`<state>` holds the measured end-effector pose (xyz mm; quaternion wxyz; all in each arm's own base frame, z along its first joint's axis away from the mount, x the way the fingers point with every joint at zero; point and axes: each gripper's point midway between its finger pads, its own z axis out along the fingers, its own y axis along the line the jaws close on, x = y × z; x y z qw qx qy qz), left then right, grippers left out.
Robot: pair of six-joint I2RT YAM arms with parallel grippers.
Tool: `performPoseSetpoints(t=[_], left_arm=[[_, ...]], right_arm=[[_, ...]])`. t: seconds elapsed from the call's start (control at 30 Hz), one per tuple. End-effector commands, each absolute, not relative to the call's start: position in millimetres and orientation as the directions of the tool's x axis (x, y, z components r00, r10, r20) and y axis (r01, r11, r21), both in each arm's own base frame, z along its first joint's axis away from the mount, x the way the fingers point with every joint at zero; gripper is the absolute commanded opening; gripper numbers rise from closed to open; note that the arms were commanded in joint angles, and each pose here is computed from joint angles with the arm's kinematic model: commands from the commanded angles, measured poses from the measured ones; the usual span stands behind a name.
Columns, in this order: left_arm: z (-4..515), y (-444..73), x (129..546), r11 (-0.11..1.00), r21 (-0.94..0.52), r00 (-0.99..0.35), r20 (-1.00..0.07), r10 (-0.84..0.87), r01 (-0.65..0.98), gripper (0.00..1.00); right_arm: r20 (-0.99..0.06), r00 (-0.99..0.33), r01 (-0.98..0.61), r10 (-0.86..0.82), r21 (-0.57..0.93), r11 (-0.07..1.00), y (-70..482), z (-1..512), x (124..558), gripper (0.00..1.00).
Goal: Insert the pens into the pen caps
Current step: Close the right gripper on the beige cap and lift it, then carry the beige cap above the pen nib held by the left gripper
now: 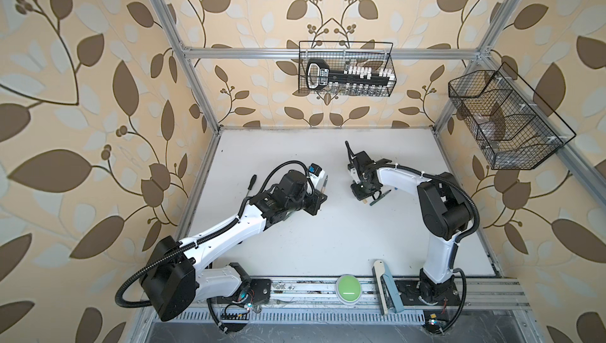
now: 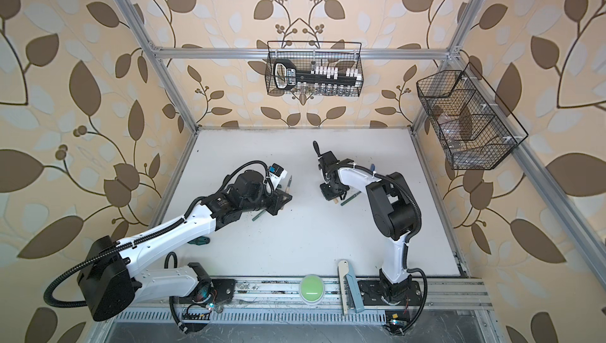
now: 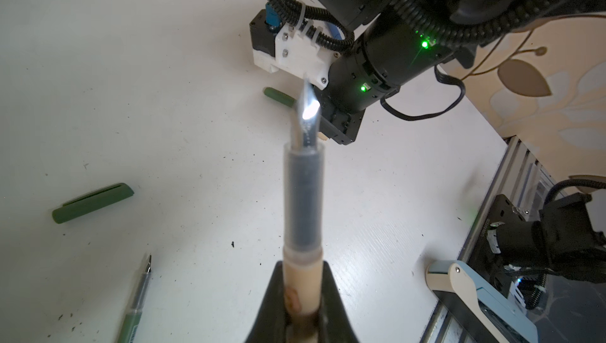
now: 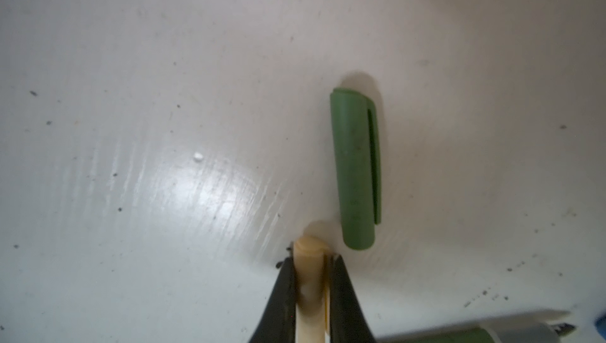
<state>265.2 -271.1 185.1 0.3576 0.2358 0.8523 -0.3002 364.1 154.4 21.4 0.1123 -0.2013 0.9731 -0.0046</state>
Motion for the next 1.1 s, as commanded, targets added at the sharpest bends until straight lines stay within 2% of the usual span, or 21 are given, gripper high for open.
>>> performPoseSetpoints(t=[0.0, 0.47, 0.63, 0.73, 0.87, 1.07], left_arm=[[219, -281, 274, 0.679, -0.302, -0.542, -0.824, 0.168, 0.669, 0.00], [232, -301, 274, 0.661, -0.212, -0.443, -0.874, 0.201, 0.719, 0.00], [235, -306, 273, 0.674, -0.146, -0.375, -0.904, 0.206, 0.724, 0.00], [244, -309, 271, 0.661, -0.134, -0.346, -0.917, 0.199, 0.738, 0.00], [255, -311, 268, 0.644, -0.143, -0.320, -0.933, 0.166, 0.751, 0.00], [261, -315, 269, 0.633, -0.161, -0.304, -0.945, 0.122, 0.757, 0.00]], right_arm=[[-0.266, -0.891, -0.392, -0.369, 0.035, 0.919, 163, 35, 355, 0.01], [-0.562, -0.799, -0.438, -0.215, 0.297, 0.848, 192, 124, 361, 0.00], [-0.729, -0.683, -0.515, -0.042, 0.439, 0.736, 203, 199, 358, 0.00], [-0.800, -0.598, -0.569, 0.051, 0.469, 0.675, 205, 242, 351, 0.00], [-0.848, -0.512, -0.608, 0.137, 0.471, 0.639, 203, 276, 338, 0.00], [-0.857, -0.446, -0.657, 0.259, 0.510, 0.555, 205, 312, 321, 0.00]])
